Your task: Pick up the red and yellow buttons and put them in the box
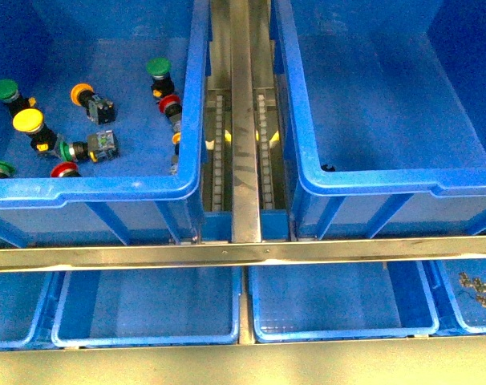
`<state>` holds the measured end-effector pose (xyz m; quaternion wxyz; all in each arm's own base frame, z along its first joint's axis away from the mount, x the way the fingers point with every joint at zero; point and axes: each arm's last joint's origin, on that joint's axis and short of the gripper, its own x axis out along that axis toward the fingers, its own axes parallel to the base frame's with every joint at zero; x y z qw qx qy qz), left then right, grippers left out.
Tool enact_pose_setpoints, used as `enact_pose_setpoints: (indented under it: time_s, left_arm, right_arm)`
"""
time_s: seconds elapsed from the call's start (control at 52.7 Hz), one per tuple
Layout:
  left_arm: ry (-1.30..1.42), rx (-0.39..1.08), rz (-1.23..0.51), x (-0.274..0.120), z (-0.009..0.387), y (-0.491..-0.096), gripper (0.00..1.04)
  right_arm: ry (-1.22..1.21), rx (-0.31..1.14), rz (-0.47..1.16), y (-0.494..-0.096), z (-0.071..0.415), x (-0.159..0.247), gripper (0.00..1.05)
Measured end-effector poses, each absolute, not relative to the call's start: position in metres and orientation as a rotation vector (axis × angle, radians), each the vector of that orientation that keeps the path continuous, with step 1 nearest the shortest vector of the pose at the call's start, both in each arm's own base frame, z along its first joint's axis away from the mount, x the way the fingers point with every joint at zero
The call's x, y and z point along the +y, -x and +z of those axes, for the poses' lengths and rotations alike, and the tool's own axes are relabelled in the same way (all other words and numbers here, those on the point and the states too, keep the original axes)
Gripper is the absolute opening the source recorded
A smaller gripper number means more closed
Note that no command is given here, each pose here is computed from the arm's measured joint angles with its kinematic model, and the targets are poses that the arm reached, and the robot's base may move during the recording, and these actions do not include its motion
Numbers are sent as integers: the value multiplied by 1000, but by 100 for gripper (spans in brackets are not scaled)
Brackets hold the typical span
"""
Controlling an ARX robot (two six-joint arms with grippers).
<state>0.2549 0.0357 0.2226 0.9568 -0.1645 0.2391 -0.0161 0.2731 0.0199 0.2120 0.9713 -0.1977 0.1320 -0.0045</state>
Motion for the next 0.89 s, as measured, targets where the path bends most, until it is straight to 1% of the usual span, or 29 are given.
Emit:
enact_pose_setpoints:
  time_s: [0.019,0.057,0.095,0.133,0.19,0.228,0.304,0.323,0.361,0.569,0.759,0.892]
  left_arm:
    - [324,478,-16,39,220,-253,97]
    - [266,409,3,42,215,-251,92]
    - [175,267,14,45,206,-244,83]
    - [111,155,18,43,198,-233,74]
    - [76,86,14,39,195,-224,67]
    - [48,34,10,35,194,-216,58]
    - [28,4,23,31,194,-204,44]
    - [26,2,22,30,194,-203,42]
    - [22,-3,19,27,192,-198,35]
    - [17,8,6,16,182,-177,2]
    - [12,10,27,7,177,-161,3]
    - [11,8,-3,0,175,-154,3]
  right_arm:
    - [394,271,-10,-271,213,20,40]
    - [391,278,-10,-268,214,19,40]
    - [384,296,-8,-262,215,18,40]
    - [380,310,-8,-257,215,18,40]
    - [372,323,-15,-253,215,17,40]
    - [365,328,-8,-250,216,17,40]
    - [359,328,3,-244,218,18,40]
    - [359,327,3,-243,218,18,40]
    - [357,326,-2,-242,219,17,40]
    - [344,342,-25,-234,217,15,40]
    - [334,344,-32,-232,217,14,40]
    - [324,346,-38,-232,217,12,40]
